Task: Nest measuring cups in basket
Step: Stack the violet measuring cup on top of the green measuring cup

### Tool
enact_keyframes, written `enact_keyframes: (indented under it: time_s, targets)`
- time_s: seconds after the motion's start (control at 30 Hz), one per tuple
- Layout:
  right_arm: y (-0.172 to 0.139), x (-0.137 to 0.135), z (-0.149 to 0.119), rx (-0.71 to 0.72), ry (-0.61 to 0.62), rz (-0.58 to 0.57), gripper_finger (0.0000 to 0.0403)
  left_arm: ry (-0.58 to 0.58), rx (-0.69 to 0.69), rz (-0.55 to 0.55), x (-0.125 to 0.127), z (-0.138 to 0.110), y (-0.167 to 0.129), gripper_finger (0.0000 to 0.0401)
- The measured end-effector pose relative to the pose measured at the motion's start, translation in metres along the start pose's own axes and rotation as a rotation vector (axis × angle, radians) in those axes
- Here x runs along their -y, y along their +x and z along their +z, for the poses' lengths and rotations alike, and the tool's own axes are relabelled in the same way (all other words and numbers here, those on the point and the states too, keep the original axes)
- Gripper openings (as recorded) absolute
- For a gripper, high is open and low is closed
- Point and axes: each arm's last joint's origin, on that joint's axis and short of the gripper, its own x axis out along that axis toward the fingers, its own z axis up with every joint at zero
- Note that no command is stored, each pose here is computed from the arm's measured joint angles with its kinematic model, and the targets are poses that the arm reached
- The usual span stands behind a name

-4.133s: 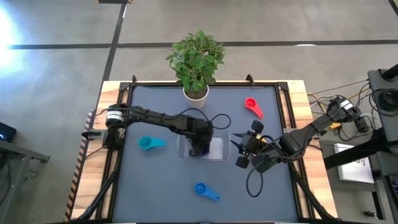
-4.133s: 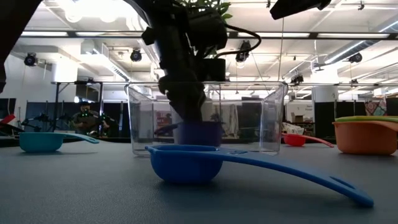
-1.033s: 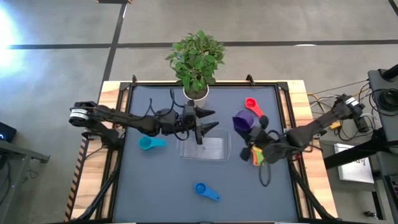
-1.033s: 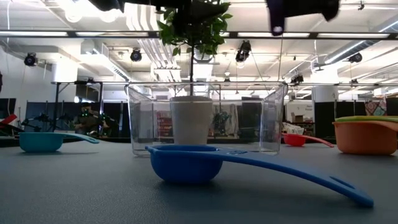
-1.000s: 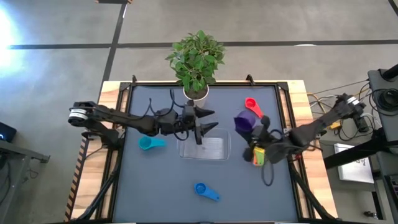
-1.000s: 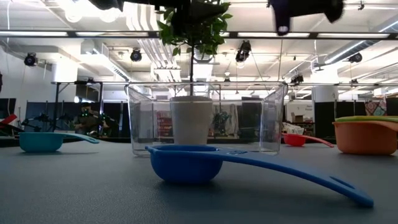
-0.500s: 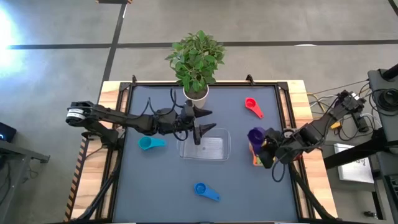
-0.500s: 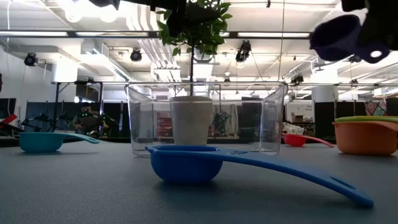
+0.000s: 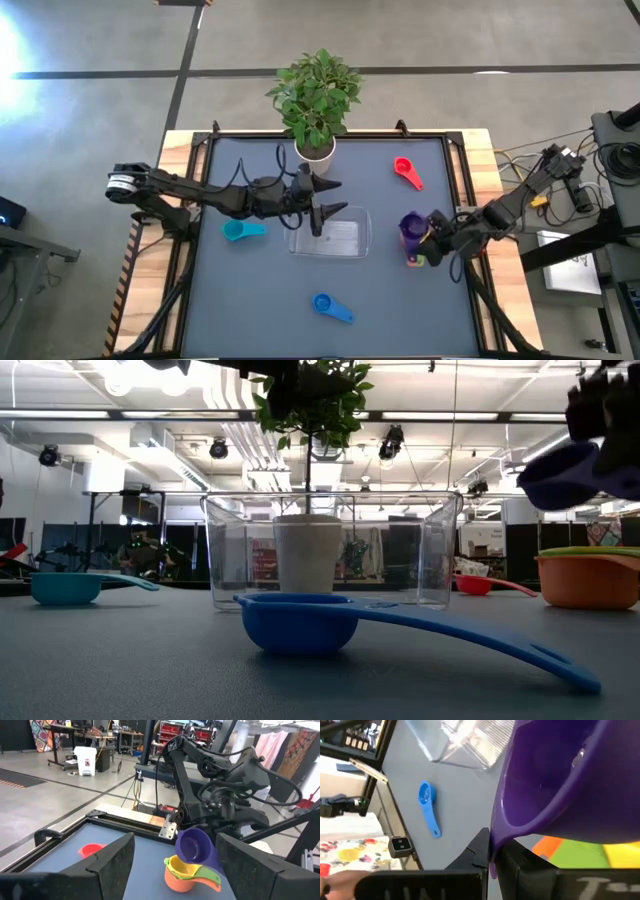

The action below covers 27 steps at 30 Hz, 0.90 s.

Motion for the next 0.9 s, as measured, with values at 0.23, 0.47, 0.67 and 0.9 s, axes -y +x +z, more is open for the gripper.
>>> enact_keyframes:
  time_s: [0.23, 0.47, 0.67, 0.9]
  targets:
    - [-0.003, 0.012, 0.0, -0.006, 0.094, 0.023, 0.0008, 0.005, -0.016, 0.003, 0.0, -0.002, 0.0, 0.0262]
    - [-0.005, 0.018, -0.001, -0.025, 0.167, -0.032, 0.001, 0.015, -0.016, 0.003, 0.0, -0.002, 0.0, 0.0262]
    - [-0.005, 0.02, -0.001, -0.042, 0.181, -0.046, 0.004, 0.018, -0.014, 0.003, 0.0, -0.001, 0.0, 0.0262]
    - [-0.006, 0.019, -0.002, -0.082, 0.181, -0.046, 0.0123, 0.023, -0.016, 0.003, 0.0, -0.002, 0.0, 0.0262]
